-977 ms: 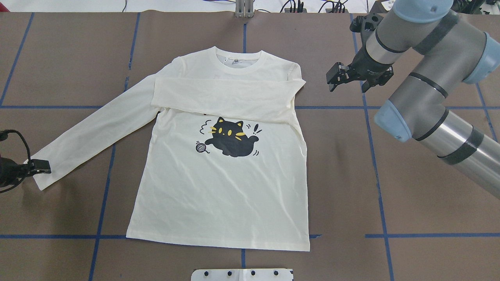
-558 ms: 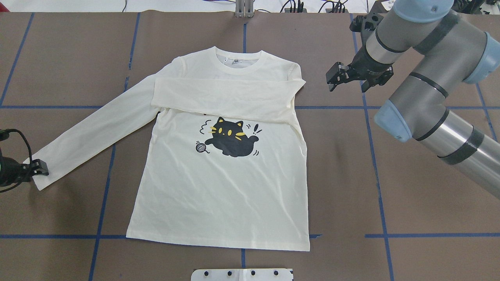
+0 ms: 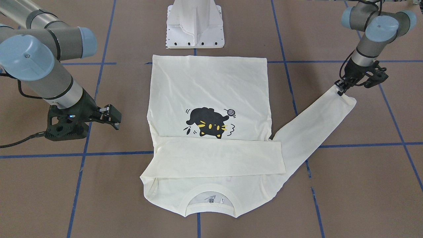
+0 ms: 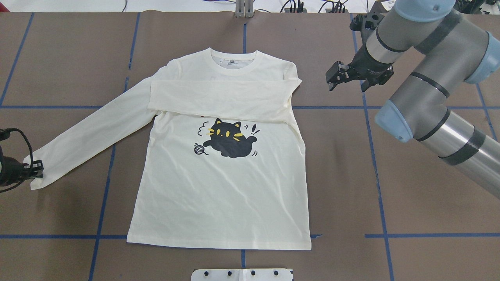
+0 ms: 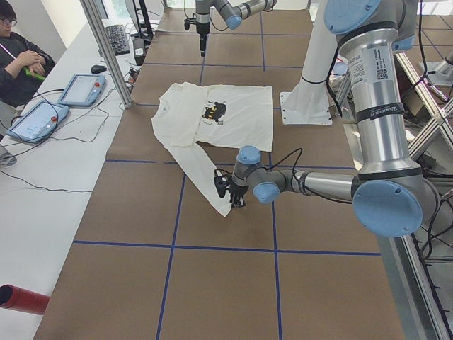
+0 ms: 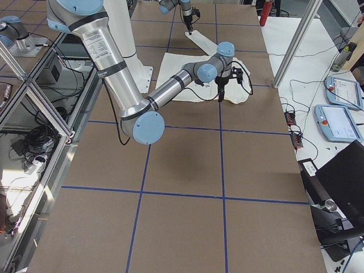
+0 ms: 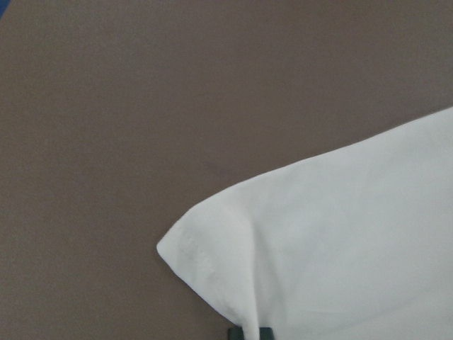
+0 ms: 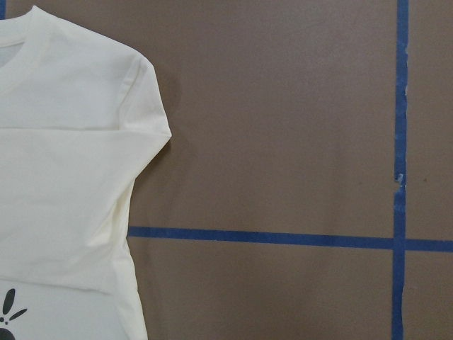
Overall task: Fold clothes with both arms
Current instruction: 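Grasp the other sleeve cuff with the left gripper, then carry the sleeve with the left gripper across the shirt toward the collar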
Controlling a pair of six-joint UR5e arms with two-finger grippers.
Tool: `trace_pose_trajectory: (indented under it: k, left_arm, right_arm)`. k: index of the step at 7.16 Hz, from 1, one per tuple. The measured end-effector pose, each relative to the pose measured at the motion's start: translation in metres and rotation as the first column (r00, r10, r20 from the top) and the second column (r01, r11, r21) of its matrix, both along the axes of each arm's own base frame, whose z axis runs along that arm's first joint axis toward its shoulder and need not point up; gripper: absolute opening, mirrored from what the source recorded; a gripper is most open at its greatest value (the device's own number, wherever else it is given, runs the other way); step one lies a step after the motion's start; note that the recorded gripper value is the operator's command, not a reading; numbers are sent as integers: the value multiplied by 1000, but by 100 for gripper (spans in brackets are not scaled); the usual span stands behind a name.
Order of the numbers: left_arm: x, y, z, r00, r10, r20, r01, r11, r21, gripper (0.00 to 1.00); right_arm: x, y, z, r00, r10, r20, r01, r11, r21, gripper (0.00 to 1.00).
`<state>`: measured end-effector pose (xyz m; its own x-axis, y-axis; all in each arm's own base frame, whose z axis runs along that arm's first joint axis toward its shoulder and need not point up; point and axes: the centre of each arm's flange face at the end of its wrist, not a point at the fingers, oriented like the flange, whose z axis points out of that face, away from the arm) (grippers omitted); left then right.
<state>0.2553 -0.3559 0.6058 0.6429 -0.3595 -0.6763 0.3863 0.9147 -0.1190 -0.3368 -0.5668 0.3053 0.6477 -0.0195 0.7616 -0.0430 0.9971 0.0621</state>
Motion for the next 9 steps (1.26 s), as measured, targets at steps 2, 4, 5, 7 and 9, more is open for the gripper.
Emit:
trace_pose_trajectory:
  k: [2,4,5,7,9]
  left_arm:
    - [4,-4,-34,1000,2,-21,-2,1000,19,0]
    - [28,-28,-92,1000,-1,-22,1,1000,31,0]
    - [43,-48,-122,1000,-7,-25,8,999,44,0]
    - [66,-103,-203,999,-21,-29,25,993,113,0]
    - [89,-162,-306,997,-32,-63,44,980,196,0]
  right_arm:
    - [2,1,1,1000,1,0,-1,1000,-1,100]
    - [13,15,15,1000,1,-4,-1,1000,-8,100]
    - [26,30,28,1000,2,-9,-2,1000,-12,100]
    - [56,66,63,999,8,-32,-9,999,-33,100]
    - [83,88,88,999,22,-42,-24,999,-44,100]
